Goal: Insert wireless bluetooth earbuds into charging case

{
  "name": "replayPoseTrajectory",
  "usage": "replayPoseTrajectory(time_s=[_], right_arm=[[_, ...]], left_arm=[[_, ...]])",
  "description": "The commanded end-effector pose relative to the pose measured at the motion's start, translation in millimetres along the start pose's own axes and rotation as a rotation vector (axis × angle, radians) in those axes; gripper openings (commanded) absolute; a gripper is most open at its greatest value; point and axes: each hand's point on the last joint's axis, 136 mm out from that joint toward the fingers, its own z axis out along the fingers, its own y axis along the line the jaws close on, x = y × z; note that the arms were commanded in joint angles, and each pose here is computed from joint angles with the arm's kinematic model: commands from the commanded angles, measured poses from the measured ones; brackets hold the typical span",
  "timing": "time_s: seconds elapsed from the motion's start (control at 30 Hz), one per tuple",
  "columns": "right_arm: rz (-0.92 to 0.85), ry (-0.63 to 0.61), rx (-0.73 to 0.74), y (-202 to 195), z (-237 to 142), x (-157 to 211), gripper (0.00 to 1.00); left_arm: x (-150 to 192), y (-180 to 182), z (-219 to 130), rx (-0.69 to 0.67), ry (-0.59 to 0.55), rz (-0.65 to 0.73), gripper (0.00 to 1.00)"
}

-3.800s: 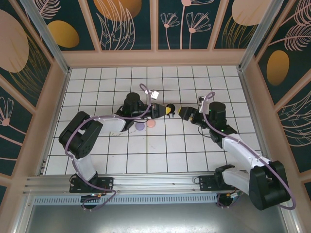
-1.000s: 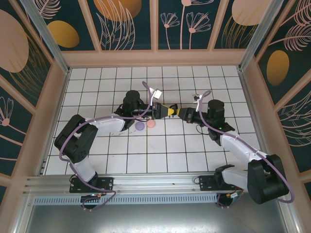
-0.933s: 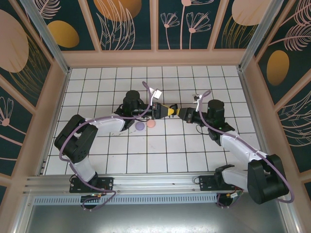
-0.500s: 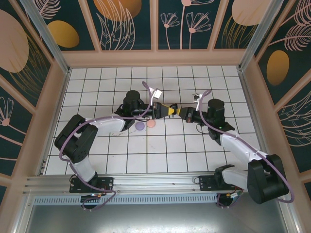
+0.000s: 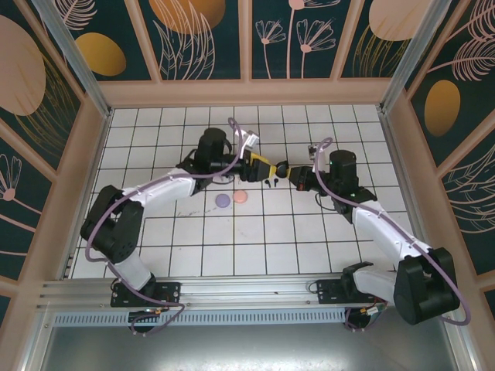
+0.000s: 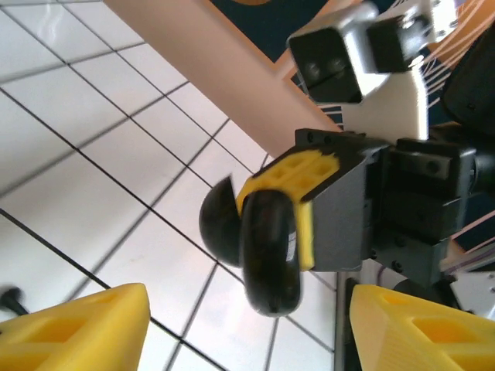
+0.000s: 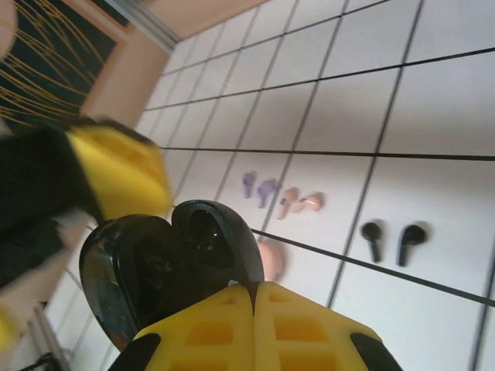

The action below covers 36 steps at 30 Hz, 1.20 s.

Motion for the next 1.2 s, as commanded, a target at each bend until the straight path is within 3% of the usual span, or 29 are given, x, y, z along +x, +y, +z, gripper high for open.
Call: replayPoseTrajectory(time_s=[0.0, 0.37, 0.6, 1.17], right_arm=[[-0.121, 0.028, 0.086, -10, -3, -7, 0.0], [-0.301, 0.124, 0.074, 1, -4, -16, 0.0], [-0.353, 0.189, 0.068, 7, -2, -14, 0.0], [-0.426, 0.242, 0.028, 39, 17, -2, 0.0]], left_arm=[[12, -6, -12, -0.016, 0.15, 0.098, 0.75], [41, 8, -14, -0.023, 0.442, 0.101, 0.78], [35, 4, -8, 0.027, 0.436, 0.095, 0.71], [40, 5, -1, 0.083, 0.454, 0.071, 0.68]])
